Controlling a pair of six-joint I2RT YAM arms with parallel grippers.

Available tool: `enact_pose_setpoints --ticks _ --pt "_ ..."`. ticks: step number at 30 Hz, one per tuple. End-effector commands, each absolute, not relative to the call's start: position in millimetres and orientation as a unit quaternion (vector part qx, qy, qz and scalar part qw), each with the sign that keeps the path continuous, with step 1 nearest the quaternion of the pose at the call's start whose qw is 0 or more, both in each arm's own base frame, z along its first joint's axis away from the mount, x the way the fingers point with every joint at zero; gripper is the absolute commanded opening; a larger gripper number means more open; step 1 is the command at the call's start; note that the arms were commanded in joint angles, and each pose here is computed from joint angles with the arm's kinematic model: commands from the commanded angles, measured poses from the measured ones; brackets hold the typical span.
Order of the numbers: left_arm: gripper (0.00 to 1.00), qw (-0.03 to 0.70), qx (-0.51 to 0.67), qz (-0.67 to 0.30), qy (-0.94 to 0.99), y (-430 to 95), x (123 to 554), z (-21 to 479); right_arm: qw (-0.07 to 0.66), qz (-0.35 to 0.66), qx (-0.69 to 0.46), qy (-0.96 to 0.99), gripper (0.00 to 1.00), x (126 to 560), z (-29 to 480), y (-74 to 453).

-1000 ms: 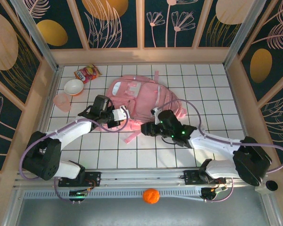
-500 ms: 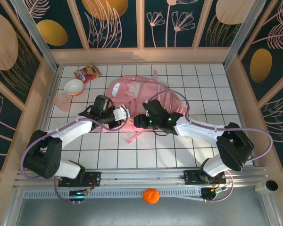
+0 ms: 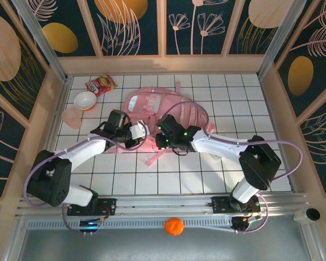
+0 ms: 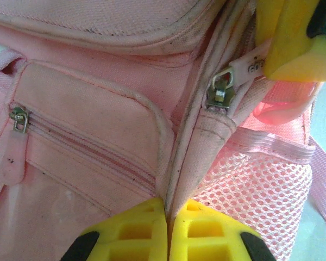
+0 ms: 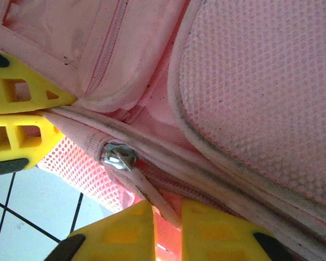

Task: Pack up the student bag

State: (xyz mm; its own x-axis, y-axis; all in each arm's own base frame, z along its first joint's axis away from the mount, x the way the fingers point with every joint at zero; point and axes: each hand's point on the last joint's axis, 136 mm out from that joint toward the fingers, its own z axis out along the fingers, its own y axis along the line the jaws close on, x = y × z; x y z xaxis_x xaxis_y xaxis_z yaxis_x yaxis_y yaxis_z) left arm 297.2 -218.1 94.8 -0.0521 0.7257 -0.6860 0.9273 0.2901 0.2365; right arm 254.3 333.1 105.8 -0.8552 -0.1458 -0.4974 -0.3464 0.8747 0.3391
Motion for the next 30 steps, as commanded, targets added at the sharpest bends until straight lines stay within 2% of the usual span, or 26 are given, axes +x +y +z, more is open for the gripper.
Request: enact_pose_setpoints --ticks 1,4,7,18,25,30 --pt "0.0 0.403 0.578 -0.166 0.69 -233.4 298.1 121.0 0.274 0.195 -0.117 0.934 0.11 268.9 123.1 329.0" --pt "0.0 0.397 0.579 -0.145 0.698 -227.0 301.0 115.5 0.283 0.186 -0.111 0.934 0.03 269.8 128.4 319.8" --pt "0.0 0.389 0.578 -0.126 0.706 -221.2 303.3 109.6 0.281 0.177 -0.104 0.937 0.0 269.1 128.0 309.5" --pt "0.0 0.384 0.569 -0.068 0.723 -200.7 313.4 102.5 0.269 0.14 -0.072 0.95 0.0 264.7 119.9 240.0" --pt "0.0 0.386 0.563 -0.053 0.729 -193.5 318.2 104.5 0.262 0.129 -0.022 0.956 0.0 263.7 106.1 173.9" --pt "0.0 0.396 0.56 -0.063 0.725 -196.8 317.6 111.9 0.261 0.179 -0.012 0.949 0.02 264.0 110.7 153.9"
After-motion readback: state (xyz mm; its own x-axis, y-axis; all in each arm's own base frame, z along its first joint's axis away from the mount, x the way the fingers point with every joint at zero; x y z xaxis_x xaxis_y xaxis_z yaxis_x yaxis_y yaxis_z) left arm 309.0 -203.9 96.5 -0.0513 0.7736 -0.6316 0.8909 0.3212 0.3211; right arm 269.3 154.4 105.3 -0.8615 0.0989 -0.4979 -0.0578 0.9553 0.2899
